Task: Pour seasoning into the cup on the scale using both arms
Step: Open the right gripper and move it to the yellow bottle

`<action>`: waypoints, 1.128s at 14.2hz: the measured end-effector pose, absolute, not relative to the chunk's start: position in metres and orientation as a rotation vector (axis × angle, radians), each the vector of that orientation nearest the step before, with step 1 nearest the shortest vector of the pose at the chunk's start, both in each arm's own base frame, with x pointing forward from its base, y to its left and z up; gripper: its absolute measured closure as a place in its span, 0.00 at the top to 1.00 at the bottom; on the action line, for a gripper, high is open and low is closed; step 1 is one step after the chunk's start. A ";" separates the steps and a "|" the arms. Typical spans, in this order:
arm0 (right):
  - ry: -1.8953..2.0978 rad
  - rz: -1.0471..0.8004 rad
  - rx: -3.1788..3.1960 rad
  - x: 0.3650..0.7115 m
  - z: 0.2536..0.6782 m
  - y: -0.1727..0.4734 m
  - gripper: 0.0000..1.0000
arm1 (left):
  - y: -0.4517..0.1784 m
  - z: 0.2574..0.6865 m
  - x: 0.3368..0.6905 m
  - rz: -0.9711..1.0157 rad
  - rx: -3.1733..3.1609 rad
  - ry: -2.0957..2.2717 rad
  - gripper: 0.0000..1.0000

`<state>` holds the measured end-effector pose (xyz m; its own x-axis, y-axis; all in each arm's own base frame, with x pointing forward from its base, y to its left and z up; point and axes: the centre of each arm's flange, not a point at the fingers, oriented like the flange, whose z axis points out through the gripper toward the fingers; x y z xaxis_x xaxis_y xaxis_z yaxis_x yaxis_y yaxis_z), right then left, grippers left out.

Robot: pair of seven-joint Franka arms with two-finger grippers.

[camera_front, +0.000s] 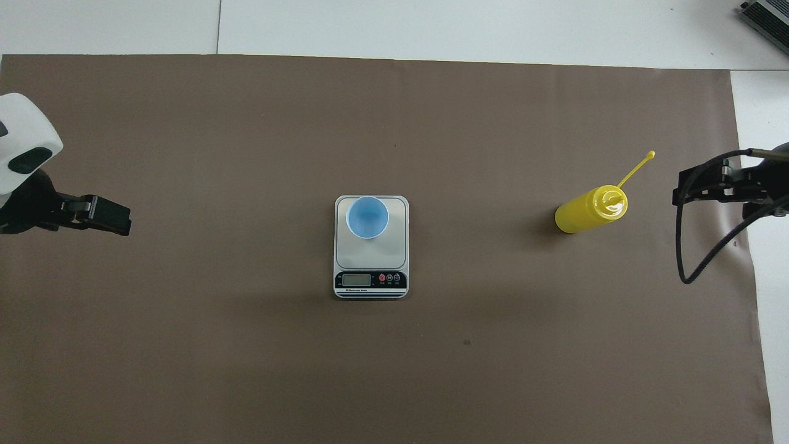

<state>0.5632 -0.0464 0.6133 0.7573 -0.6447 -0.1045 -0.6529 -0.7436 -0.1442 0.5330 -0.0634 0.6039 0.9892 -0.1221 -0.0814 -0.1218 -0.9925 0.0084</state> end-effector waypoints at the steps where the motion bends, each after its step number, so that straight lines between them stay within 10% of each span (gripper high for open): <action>1: 1.141 0.094 -2.716 0.563 0.607 -0.060 1.00 | -0.062 0.604 0.533 -0.128 3.130 -0.188 1.00; 16: 1.624 0.520 -2.163 0.574 0.420 -0.155 1.00 | -0.039 0.615 0.531 -0.096 3.131 -0.123 1.00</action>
